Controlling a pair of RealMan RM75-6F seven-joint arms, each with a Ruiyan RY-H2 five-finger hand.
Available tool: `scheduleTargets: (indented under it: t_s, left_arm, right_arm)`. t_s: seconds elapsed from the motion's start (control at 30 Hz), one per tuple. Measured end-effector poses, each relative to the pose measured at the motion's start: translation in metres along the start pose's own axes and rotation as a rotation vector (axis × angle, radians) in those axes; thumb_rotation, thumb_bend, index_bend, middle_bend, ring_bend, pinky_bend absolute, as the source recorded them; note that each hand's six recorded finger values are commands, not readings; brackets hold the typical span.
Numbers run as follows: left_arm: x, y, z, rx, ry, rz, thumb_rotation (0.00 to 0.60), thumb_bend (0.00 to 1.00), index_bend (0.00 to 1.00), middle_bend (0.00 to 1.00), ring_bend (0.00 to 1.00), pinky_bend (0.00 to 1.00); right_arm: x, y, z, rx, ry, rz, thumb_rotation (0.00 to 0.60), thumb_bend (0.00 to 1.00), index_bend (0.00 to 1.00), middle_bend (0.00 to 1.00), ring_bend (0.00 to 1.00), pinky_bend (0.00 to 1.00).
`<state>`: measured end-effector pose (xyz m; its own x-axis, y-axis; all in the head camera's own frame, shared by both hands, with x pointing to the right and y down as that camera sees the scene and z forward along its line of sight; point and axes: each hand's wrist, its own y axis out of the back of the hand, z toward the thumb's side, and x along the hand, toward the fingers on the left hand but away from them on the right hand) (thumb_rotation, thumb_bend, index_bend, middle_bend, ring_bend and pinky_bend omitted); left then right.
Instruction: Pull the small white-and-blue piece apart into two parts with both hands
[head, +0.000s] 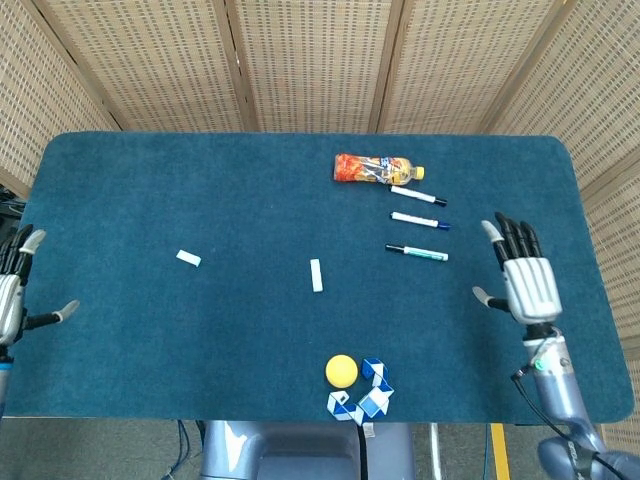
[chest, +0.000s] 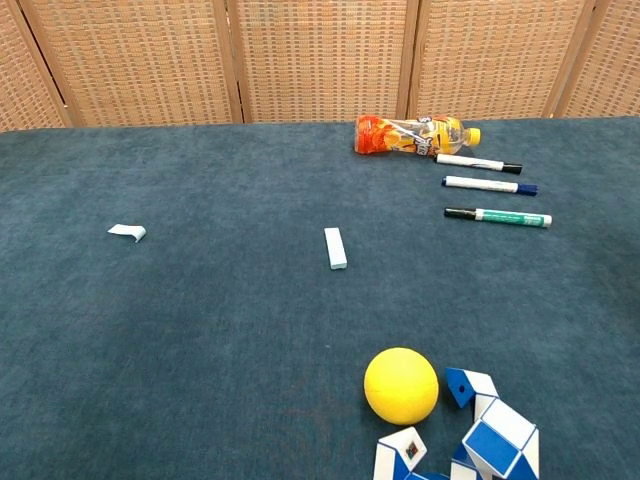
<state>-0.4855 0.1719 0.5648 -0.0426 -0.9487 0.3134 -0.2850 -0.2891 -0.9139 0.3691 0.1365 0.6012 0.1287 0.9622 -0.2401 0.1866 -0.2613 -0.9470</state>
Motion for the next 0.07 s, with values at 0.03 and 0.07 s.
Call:
scheduleTargets:
  t_s: [0.03,0.07]
  left_arm:
    - [-0.0078,0.0015,-0.0019,-0.004,0.012,0.004,0.6,0.0,0.0,0.0,0.0,0.0]
    - [-0.0147,0.0027,-0.0031,-0.008,0.022,0.007,0.6,0.0,0.0,0.0,0.0,0.0]
  right_arm:
    - [0.0092,0.0032,-0.0043,0.0,-0.005,-0.007,0.6,0.0,0.0,0.0,0.0,0.0]
    - [0.0183,0.0063,-0.0079,0.001,-0.009,-0.011,0.6,0.0,0.0,0.0,0.0,0.0]
